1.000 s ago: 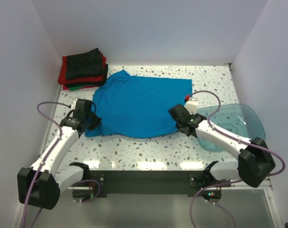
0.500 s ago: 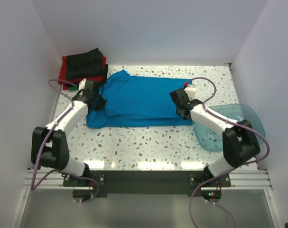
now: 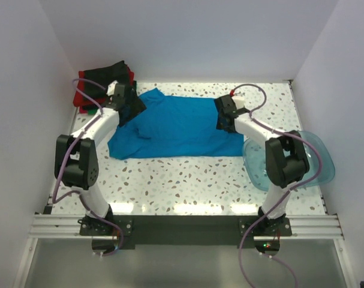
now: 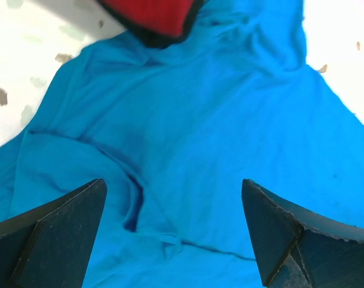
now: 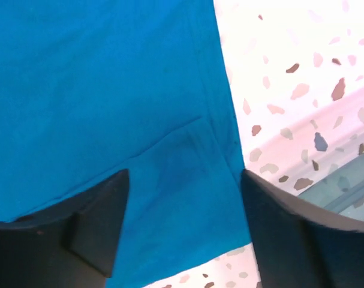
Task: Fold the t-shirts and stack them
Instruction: Fold the tshirt
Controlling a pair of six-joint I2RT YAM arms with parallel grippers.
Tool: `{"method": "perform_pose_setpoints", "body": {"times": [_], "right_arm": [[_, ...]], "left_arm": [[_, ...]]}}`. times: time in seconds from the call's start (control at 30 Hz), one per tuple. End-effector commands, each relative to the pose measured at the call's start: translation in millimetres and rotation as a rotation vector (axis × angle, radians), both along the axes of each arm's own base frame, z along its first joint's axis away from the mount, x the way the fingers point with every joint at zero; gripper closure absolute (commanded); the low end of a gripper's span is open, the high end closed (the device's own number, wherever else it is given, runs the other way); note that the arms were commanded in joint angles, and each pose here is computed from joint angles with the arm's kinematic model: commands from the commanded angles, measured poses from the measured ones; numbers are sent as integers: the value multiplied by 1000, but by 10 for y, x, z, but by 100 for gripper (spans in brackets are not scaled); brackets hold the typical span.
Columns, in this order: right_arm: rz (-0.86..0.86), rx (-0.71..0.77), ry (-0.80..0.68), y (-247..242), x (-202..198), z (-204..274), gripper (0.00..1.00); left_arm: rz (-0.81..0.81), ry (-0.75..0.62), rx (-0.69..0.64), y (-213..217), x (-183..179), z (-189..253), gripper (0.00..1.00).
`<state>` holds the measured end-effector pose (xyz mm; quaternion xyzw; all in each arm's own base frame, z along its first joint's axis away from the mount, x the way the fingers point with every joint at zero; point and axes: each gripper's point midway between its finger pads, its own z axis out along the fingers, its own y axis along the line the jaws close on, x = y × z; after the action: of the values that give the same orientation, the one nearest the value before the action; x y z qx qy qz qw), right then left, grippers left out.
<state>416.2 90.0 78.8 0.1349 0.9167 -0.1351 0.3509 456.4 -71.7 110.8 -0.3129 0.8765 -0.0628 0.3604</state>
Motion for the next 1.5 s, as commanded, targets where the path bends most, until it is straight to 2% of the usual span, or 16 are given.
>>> {"method": "perform_pose_setpoints", "body": {"times": [0.0, 0.1, 0.27, 0.33, 0.37, 0.57, 0.63, 0.8, 0.9, 0.93, 1.0, 1.1, 1.13, 1.23, 1.47], "right_arm": [[20, 0, -68, 7, 75, 406, 19], [96, 74, -69, 146, -18, 458, 1], [313, 253, -59, 682, -268, 397, 1], [367, 282, -35, 835, -372, 303, 1], [390, 281, -24, 929, -428, 262, 1], [353, 253, 63, 938, -546, -135, 1], [340, 242, 75, 907, -565, -196, 1], [297, 199, 108, 797, -604, -339, 2], [280, 176, 113, 747, -607, -371, 1], [272, 166, 115, 724, -613, -379, 1], [267, 161, 117, 711, -615, -393, 2], [263, 154, 124, 690, -635, -435, 1], [262, 148, 132, 686, -644, -463, 1], [252, 143, 141, 670, -648, -504, 1], [248, 135, 154, 657, -660, -554, 1]], "left_arm": [[-79, -125, 5, -98, 183, 452, 0], [-135, -134, 9, -192, -79, 485, 0], [-198, -102, -8, -239, -425, 313, 0], [-228, -106, 3, -249, -446, 277, 0], [-227, -65, 10, -238, -469, 185, 0], [-186, 37, 7, -246, -379, -136, 3], [-160, 53, 15, -229, -309, -208, 10], [-123, 113, 26, -206, -253, -403, 18], [-129, 150, 18, -243, -238, -550, 27], [-127, 151, 12, -248, -228, -564, 36], [-126, 149, 7, -259, -207, -589, 45], [-126, 134, 0, -281, -175, -559, 66], [-125, 127, -2, -277, -159, -536, 78], [-137, 107, 0, -317, -100, -477, 100], [-201, 85, 49, -497, 57, -448, 100]]}}
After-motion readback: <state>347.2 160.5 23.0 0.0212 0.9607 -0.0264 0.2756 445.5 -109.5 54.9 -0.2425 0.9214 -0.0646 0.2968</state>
